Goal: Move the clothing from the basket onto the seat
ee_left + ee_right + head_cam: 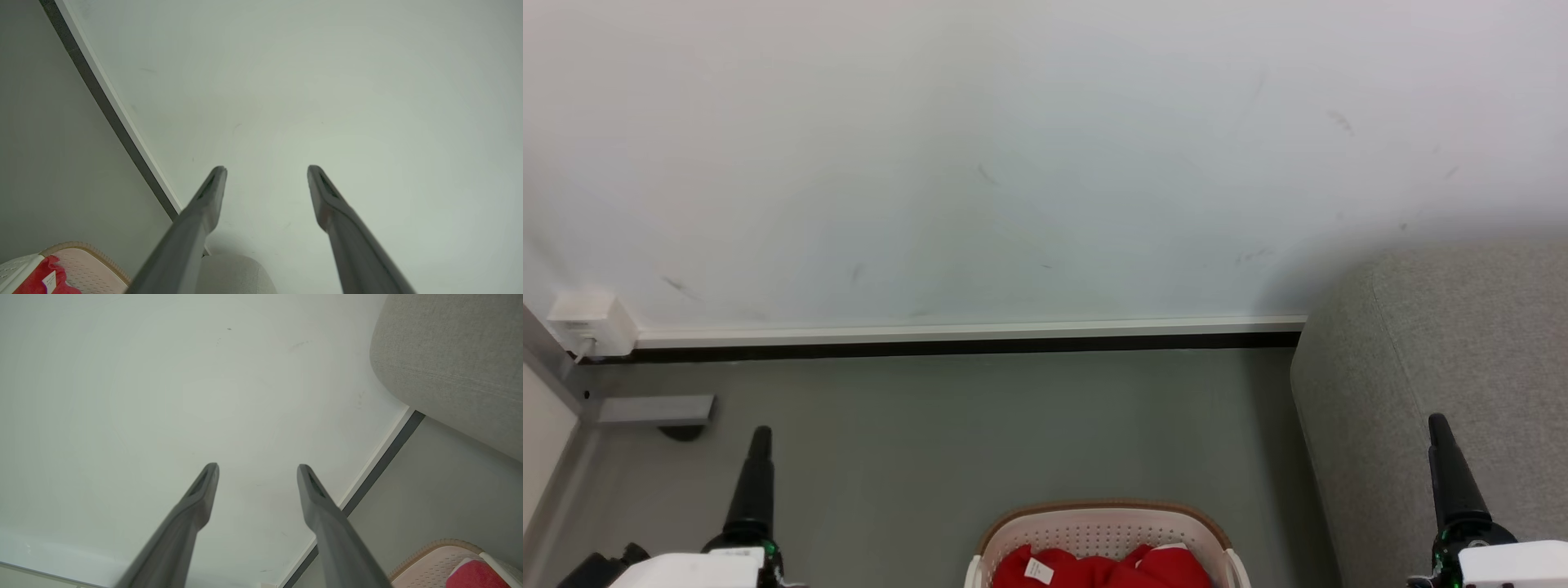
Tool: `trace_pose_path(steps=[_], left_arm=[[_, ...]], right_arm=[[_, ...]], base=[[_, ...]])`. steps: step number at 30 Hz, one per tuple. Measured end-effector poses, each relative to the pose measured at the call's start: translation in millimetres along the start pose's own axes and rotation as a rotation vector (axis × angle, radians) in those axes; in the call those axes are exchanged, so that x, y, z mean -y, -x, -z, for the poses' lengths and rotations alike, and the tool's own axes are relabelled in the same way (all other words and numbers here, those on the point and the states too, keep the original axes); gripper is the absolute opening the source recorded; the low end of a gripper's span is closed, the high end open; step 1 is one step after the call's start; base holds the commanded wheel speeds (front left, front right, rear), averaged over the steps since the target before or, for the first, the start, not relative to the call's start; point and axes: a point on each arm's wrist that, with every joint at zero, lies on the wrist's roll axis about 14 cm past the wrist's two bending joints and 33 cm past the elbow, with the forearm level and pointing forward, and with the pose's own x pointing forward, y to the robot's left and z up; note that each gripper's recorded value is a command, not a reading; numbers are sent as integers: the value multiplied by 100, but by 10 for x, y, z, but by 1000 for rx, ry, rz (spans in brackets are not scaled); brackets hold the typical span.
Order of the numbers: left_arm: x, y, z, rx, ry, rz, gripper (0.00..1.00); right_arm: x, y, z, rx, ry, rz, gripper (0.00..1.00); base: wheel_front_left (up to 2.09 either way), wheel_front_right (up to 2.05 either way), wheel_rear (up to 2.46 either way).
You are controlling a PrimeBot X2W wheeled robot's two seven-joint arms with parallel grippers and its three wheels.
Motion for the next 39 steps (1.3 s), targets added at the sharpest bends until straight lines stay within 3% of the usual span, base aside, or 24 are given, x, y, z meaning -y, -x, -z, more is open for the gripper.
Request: trace_pose_path(steps=[13, 28, 39], left_arm=[[110, 12, 46, 7, -301, 28, 100], [161, 30, 111, 21, -578, 36, 100], [198, 23, 164, 32, -738, 55, 100]], right_arm=[[-170, -2, 51, -12, 249, -77, 100], [-180, 47, 71, -21, 550, -113, 100], [-192, 52, 75, -9, 700, -130, 100]], base=[[0, 0, 0], [0, 0, 0], [0, 0, 0]])
